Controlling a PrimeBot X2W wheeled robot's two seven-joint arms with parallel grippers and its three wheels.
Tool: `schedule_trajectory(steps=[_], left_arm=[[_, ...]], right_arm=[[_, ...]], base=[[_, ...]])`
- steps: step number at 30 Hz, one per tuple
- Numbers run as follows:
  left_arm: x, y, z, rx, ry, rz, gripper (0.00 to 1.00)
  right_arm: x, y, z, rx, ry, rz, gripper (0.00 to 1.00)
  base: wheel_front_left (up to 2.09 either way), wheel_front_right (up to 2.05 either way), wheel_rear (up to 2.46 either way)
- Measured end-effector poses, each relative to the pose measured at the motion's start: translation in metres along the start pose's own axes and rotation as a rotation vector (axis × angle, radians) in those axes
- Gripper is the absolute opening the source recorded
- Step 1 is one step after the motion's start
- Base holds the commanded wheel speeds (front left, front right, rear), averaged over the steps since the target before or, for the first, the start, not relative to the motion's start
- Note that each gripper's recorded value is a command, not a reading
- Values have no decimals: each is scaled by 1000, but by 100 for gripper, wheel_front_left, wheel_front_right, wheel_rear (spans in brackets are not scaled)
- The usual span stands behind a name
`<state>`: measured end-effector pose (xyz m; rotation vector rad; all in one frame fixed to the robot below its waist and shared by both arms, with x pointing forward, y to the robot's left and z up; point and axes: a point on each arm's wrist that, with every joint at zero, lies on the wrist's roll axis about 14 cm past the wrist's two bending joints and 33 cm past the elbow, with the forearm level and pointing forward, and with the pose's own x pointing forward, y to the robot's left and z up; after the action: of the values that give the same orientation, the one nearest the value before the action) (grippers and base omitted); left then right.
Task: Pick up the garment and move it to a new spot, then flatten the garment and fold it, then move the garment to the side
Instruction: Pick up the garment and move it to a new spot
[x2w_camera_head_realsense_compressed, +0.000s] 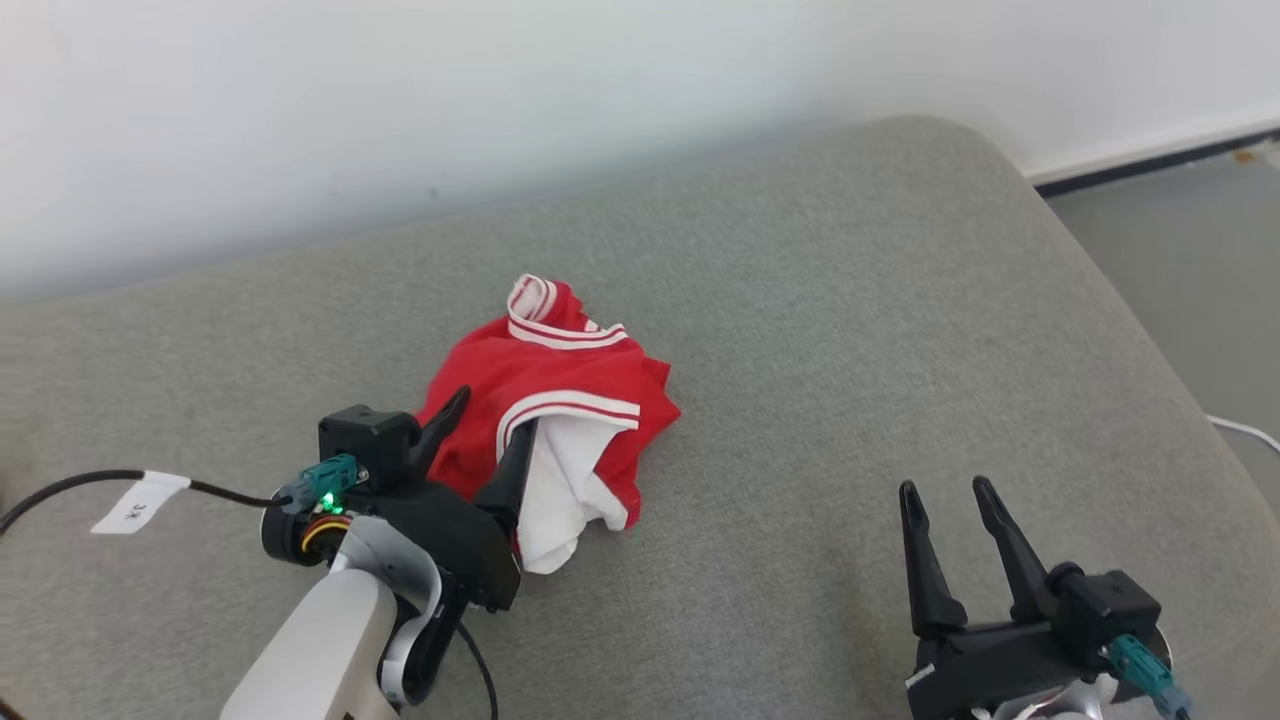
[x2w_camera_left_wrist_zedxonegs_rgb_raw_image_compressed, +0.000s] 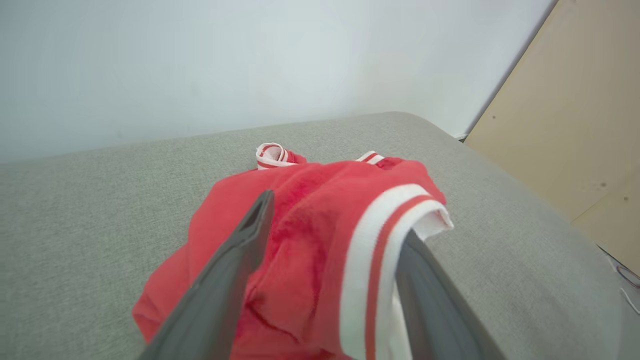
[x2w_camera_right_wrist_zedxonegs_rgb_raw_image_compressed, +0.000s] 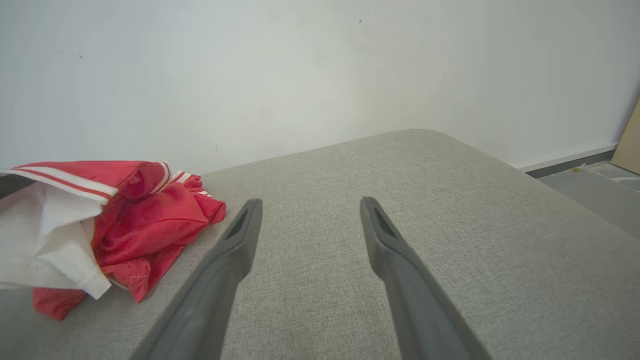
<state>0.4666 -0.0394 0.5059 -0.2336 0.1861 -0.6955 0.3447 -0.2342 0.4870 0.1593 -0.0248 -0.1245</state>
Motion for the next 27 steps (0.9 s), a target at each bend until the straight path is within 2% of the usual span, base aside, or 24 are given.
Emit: schedule_trajectory(steps=[6, 13, 19, 22, 27], left_arm=[[-21, 16, 38, 33, -93, 61, 100], [-63, 41, 16, 6, -47, 160, 100], [-102, 70, 22, 2, -150, 279, 100], [-127, 96, 35, 46, -222, 369, 100], [-162, 117, 34, 112, -243, 464, 100]], right_arm=[[4, 17, 4, 6, -18, 52, 100], [9, 36, 4, 15, -22, 109, 100], [15, 49, 7, 18, -31, 149, 100], [19, 52, 8, 13, -37, 156, 100], [21, 54, 11, 0, -46, 164, 100]], base=[[0, 0, 0], [0, 0, 0], [0, 0, 0], [0, 0, 0], [0, 0, 0]])
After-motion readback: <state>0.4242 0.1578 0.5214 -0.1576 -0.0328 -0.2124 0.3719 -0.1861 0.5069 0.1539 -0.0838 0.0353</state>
